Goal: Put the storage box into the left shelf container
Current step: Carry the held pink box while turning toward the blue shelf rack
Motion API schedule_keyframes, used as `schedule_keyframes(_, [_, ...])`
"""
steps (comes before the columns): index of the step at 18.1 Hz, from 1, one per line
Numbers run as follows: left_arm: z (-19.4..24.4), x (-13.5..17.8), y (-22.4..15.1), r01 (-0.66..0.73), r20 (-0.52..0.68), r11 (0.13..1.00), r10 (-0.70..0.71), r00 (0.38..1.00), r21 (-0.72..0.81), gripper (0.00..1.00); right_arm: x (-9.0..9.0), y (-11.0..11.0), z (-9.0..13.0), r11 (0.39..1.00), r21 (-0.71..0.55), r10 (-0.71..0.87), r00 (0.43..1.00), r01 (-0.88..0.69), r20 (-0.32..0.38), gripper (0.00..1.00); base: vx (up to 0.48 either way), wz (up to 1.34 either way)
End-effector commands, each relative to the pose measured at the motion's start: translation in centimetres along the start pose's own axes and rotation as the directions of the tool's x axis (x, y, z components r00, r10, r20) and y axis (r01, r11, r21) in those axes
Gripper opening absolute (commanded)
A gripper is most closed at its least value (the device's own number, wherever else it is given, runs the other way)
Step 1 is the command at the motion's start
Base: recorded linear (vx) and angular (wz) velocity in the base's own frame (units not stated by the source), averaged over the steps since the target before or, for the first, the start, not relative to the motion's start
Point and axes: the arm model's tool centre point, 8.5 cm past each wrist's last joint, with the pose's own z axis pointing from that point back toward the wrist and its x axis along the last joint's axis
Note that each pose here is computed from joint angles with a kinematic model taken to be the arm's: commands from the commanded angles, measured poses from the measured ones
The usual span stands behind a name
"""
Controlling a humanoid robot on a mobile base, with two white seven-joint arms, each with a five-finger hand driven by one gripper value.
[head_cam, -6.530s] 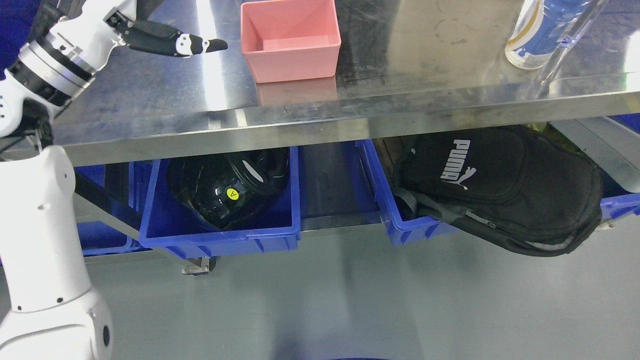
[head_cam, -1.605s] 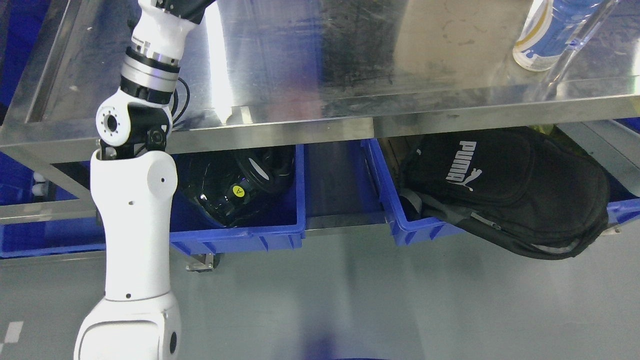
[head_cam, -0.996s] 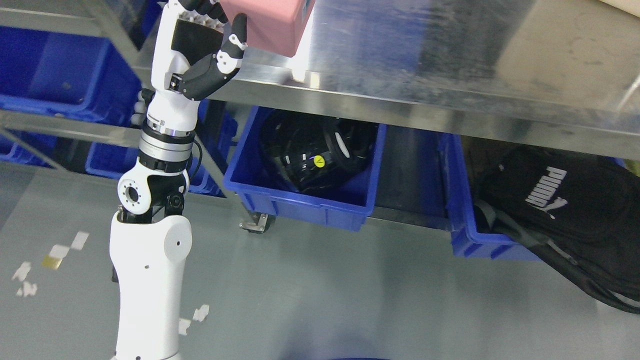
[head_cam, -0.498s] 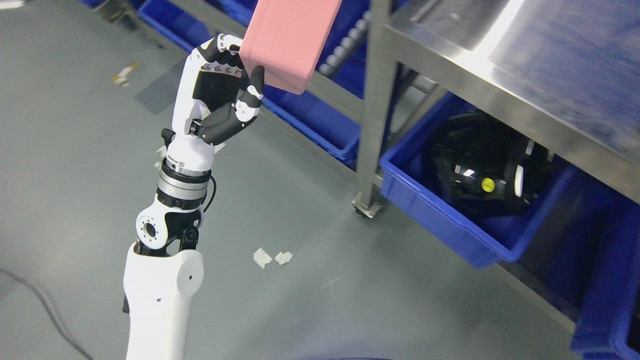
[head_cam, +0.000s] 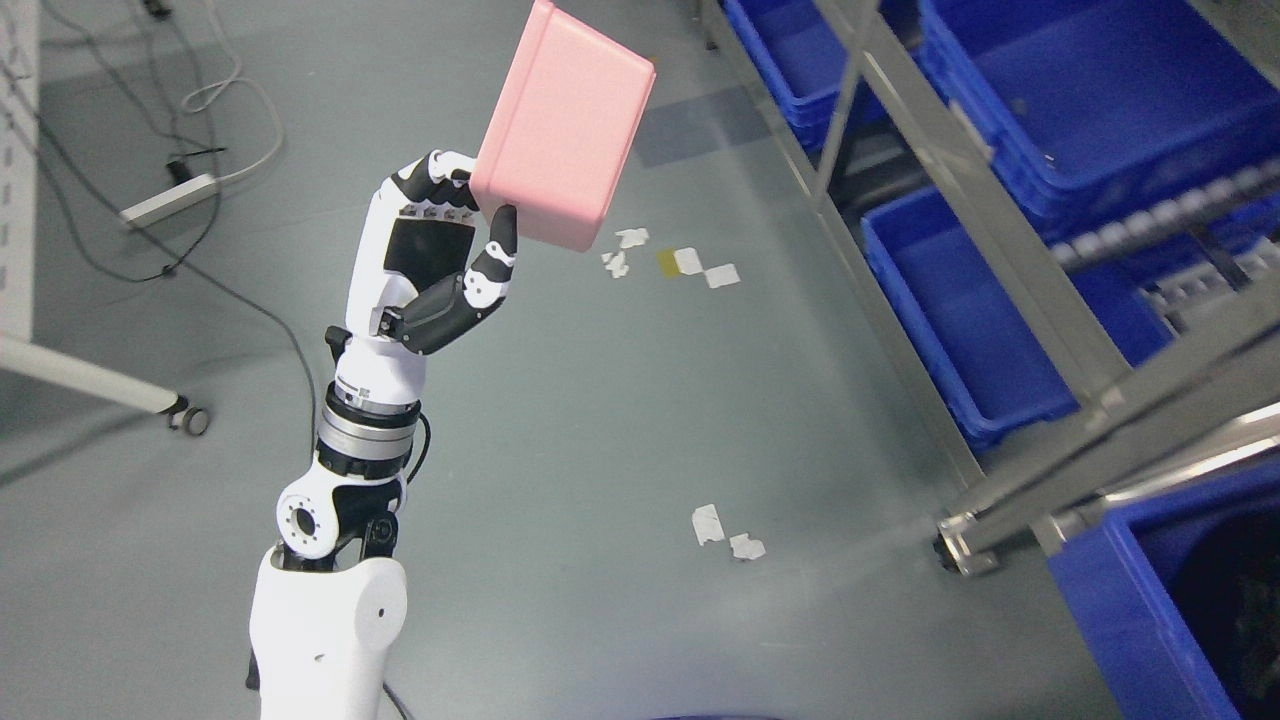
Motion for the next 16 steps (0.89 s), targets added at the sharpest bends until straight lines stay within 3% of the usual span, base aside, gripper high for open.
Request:
schedule_keyframes(1, [2.6,0.6,1.8,0.044,-0.034,0.997,-0.042,0.999,0.057,0.02,0.9,-1.1,-0.1,1.0,-0.015,-0.02,1.0,0.021,0.023,1.0,0.235,0.84])
schedule_keyframes(16, [4.4,0.0,1.0,0.034,-0.057,0.997,-0.031,0.998,0.067,0.02,0.9,-1.1,0.0,1.0,-0.016,-0.02,1.0,0.021,0.023,1.0,0.325,0.46])
